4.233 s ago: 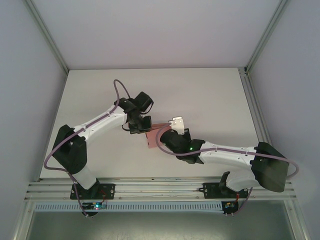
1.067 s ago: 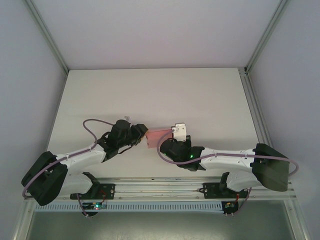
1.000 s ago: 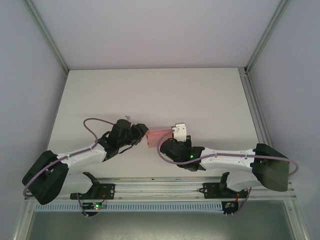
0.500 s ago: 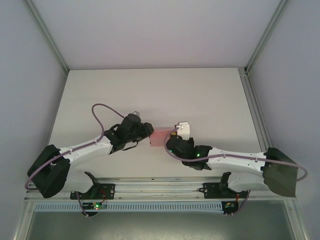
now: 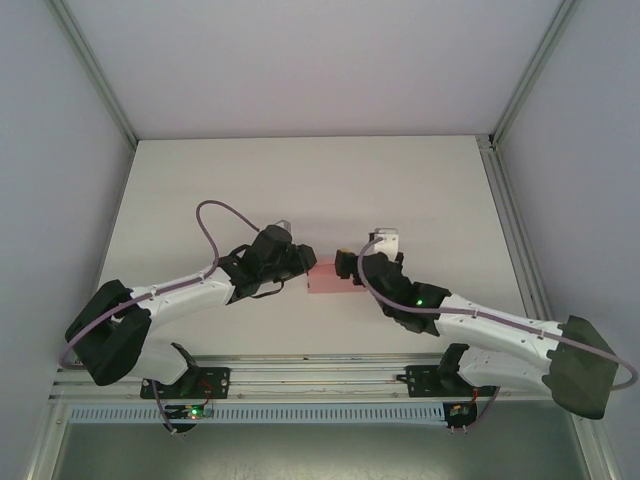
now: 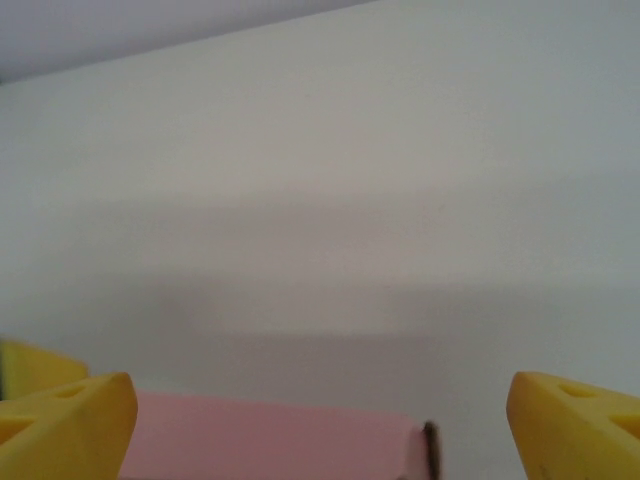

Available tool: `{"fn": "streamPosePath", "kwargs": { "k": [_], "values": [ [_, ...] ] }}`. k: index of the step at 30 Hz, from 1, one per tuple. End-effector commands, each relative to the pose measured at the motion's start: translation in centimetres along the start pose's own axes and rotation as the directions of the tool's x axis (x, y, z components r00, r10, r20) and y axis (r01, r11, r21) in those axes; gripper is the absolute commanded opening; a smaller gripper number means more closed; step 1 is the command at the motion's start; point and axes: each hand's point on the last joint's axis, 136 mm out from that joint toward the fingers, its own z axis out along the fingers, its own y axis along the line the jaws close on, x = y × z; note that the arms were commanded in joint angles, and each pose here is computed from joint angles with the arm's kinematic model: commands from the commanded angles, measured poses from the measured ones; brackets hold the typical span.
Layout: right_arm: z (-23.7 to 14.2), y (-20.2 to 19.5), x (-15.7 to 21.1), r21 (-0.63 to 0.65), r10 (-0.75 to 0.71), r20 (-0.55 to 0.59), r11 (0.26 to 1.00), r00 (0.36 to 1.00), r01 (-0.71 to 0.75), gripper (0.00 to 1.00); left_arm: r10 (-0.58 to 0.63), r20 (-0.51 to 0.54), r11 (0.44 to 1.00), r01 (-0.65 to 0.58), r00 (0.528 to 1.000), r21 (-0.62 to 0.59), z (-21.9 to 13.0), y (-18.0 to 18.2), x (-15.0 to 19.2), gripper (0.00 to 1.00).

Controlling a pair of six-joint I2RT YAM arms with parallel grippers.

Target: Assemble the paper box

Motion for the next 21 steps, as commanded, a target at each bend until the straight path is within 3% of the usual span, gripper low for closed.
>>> {"fn": "streamPosePath", "kwargs": {
  "k": [1, 4, 16, 21],
  "values": [
    [0.4, -1.0, -0.3, -0.02, 0.126, -0.028, 0.992, 0.992, -0.127, 0.91, -0.003, -0.216, 0.928, -0.077, 0.976, -0.364, -0.4, 10.6, 6.4, 0.35],
    [0.7, -1.9, 0.3, -0.01, 0.162, -0.074, 0.987, 0.984, -0.163, 0.76, 0.006, -0.206, 0.928, -0.082, 0.979, -0.363, -0.4, 10.5, 6.1, 0.35],
    [0.8, -7.4, 8.6, 0.146, 0.268, -0.24, 0.96, 0.933, -0.238, 0.47, 0.012, -0.245, 0.929, -0.101, 0.969, -0.356, 0.1, 10.3, 6.6, 0.35],
    [0.4, -9.4, 10.1, 0.199, 0.294, -0.243, 0.948, 0.924, -0.249, 0.35, 0.012, -0.257, 0.932, -0.104, 0.966, -0.347, 0.4, 10.9, 7.2, 0.3]
  ]
}}
